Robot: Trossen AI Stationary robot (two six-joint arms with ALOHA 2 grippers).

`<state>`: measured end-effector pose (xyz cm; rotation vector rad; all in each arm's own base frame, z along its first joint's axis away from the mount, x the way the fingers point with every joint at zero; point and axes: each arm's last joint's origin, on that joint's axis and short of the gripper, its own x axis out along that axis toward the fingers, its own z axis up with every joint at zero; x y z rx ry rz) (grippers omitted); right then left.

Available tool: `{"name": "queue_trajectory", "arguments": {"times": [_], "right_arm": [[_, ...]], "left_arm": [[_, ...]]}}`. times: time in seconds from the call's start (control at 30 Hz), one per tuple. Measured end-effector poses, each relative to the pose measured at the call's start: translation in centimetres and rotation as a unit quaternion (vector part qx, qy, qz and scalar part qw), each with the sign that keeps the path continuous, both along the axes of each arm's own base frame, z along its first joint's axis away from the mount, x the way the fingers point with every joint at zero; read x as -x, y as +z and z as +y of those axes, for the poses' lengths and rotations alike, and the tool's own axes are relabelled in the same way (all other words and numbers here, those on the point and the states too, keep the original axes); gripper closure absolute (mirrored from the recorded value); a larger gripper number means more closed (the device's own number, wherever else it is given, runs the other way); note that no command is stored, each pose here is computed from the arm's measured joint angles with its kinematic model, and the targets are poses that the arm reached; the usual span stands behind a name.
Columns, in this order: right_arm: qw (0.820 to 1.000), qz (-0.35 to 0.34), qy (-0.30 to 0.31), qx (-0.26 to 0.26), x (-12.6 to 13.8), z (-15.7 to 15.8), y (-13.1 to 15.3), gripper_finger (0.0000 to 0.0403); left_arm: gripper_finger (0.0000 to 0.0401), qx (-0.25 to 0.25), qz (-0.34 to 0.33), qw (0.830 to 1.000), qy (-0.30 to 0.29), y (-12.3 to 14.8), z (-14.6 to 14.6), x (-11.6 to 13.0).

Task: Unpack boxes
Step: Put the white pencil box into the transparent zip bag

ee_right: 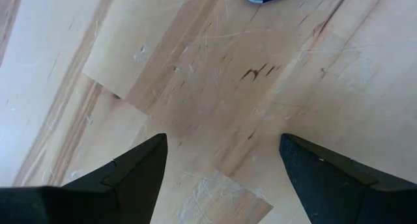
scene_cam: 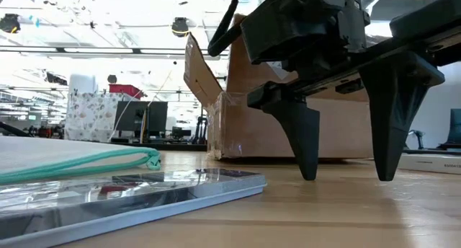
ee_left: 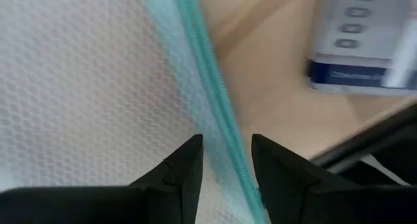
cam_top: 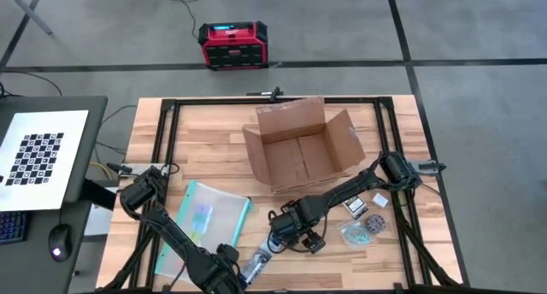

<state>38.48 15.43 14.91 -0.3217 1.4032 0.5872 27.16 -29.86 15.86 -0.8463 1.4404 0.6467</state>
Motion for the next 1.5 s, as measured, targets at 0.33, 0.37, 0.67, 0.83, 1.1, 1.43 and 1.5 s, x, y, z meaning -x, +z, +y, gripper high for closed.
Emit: {"name": "queue_trajectory", "arguments": {"times": [0.33,0.37,0.67,0.83,1.1,1.43,1.5], "right_arm": [[1.000,0.001,0.000,0.001,0.0,0.0,0.0,0.0112],[1.000,0.001,0.000,0.000,0.0,0.0,0.0,0.0112],[1.000,0.001,-0.001,0.000,0.0,-0.1,0.0,0.0112],[1.000,0.001,-0.001,0.001,0.0,-0.1,0.0,0.0112],[1.000,-0.001,-0.001,0.000,-0.1,-0.2,0.0,0.0112],[1.000,-0.003,0.004,0.000,-0.1,-0.2,0.0,0.0112],[1.000,-0.003,0.004,0.000,-0.1,-0.3,0.0,0.0112]], "left_arm": [[0.0290,0.013,0.017,1.000,0.001,-0.9,0.2,0.4],[0.0293,0.013,0.017,1.000,0.001,-0.9,0.2,0.4],[0.0312,0.047,-0.004,0.999,0.000,0.7,0.1,0.4],[0.0312,0.074,-0.014,0.997,-0.002,0.9,-0.7,0.6],[0.0312,0.060,0.018,0.998,0.026,0.8,-1.3,2.1],[0.0312,0.052,0.011,0.998,0.029,0.0,-1.4,2.0],[0.0312,0.051,0.015,0.998,0.025,-0.2,-1.4,2.0]]}}
